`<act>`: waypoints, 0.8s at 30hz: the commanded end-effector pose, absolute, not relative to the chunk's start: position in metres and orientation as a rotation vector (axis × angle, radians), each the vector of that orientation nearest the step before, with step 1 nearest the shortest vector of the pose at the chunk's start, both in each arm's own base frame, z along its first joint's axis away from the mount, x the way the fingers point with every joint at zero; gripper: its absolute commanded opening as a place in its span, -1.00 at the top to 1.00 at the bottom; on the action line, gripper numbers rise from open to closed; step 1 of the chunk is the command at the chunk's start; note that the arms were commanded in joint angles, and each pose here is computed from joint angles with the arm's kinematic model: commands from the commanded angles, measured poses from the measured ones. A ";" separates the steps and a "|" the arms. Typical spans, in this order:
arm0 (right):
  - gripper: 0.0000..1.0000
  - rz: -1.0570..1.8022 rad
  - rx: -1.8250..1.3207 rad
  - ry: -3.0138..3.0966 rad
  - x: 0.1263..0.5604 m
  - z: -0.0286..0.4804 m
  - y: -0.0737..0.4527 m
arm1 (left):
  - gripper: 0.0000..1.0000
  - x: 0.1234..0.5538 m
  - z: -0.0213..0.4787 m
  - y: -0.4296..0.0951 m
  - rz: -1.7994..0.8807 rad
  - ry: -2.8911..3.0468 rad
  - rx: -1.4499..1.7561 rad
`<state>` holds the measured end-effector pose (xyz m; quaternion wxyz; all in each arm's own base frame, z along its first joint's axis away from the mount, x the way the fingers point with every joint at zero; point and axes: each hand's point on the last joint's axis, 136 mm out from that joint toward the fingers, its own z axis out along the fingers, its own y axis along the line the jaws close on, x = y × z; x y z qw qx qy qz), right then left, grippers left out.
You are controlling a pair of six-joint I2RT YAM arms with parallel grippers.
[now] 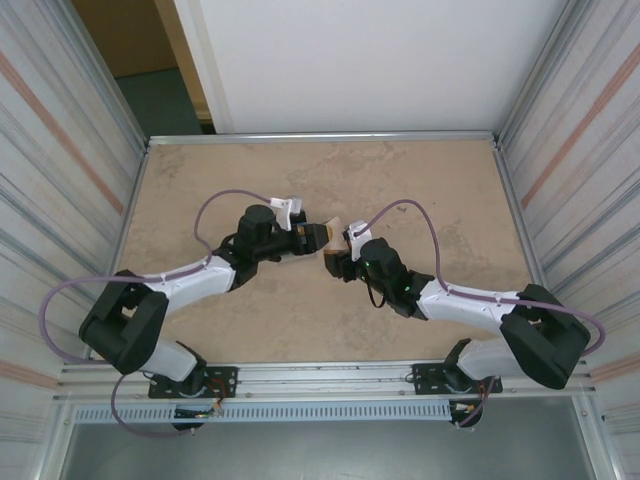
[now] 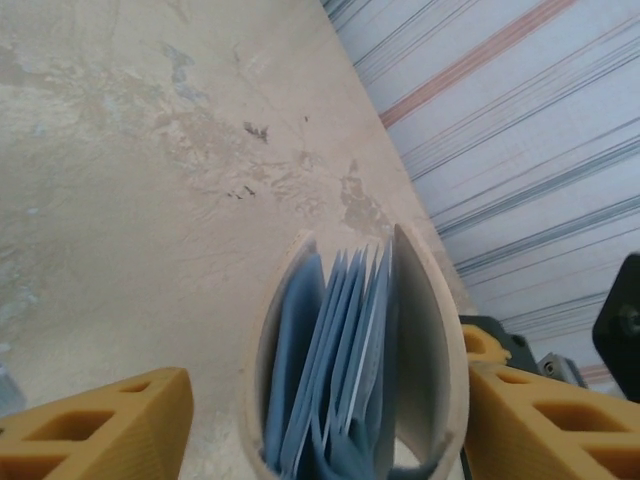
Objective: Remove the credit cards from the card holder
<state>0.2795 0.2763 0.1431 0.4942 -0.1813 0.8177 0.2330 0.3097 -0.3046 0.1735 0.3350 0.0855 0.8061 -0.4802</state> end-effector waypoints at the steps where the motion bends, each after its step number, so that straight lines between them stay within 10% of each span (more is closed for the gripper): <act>1: -0.12 0.625 -0.424 1.869 0.285 0.184 0.288 | -0.19 0.310 0.190 -0.318 -1.337 2.047 0.254; 11: -0.43 0.664 -0.418 1.858 0.284 0.199 0.282 | 0.56 0.304 0.201 -0.322 -1.327 2.021 0.377; 18: -0.98 0.817 -0.428 1.850 0.271 0.232 0.262 | 0.70 0.287 0.222 -0.319 -1.256 1.962 0.646; 24: -0.97 1.011 -0.403 1.863 0.259 0.266 0.233 | 0.76 0.260 0.245 -0.308 -1.156 1.853 0.918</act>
